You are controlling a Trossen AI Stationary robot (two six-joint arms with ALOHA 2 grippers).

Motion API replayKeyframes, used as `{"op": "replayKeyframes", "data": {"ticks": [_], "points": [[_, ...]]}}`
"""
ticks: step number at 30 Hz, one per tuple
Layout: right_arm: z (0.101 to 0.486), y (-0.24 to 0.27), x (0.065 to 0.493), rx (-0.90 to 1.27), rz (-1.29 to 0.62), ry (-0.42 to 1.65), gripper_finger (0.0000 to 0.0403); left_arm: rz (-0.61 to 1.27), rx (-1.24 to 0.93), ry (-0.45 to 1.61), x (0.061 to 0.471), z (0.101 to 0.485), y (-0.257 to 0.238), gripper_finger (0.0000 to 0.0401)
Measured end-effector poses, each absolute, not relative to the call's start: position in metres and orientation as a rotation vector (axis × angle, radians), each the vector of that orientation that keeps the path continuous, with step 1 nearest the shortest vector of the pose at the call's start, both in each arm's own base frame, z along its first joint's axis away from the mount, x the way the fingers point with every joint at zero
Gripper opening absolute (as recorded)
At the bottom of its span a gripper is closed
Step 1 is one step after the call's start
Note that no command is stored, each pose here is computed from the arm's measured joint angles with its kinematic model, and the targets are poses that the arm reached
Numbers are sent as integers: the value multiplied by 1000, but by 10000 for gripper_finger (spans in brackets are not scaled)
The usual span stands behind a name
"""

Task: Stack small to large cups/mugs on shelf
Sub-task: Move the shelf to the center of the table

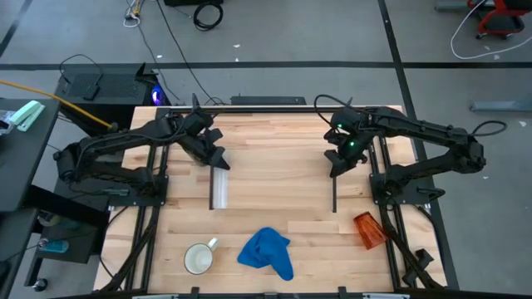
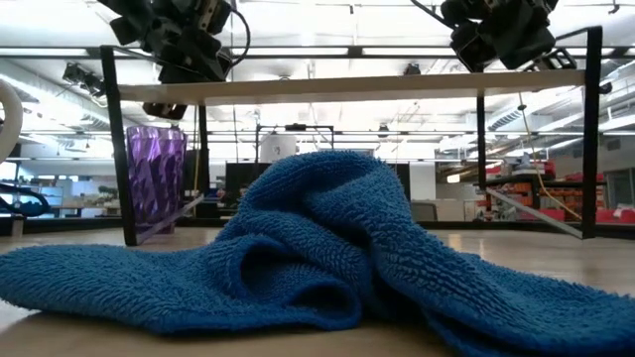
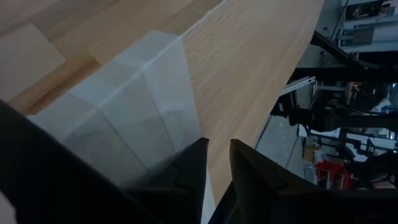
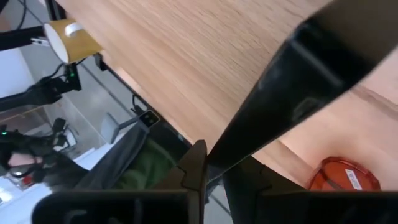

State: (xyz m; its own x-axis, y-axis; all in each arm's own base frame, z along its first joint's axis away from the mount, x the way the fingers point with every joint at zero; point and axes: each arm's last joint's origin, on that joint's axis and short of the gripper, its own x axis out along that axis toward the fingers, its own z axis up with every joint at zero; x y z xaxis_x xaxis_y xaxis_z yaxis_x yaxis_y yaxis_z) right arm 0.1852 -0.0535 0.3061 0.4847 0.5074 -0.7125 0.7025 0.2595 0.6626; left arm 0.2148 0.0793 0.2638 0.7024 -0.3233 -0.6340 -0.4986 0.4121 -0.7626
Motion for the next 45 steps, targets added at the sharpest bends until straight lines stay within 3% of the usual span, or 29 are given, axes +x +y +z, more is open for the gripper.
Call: {"op": "replayKeyframes", "data": {"ticks": [8,21,45], "points": [[304,-52,185,1461,-155,1177,48,99,-1231,873,219,257,82,80],[268,-47,184,1529,-69,1244,48,63,-1229,908,225,256,69,76],[279,-42,182,1253,-67,1168,53,72,-1168,885,228,262,56,92]]}}
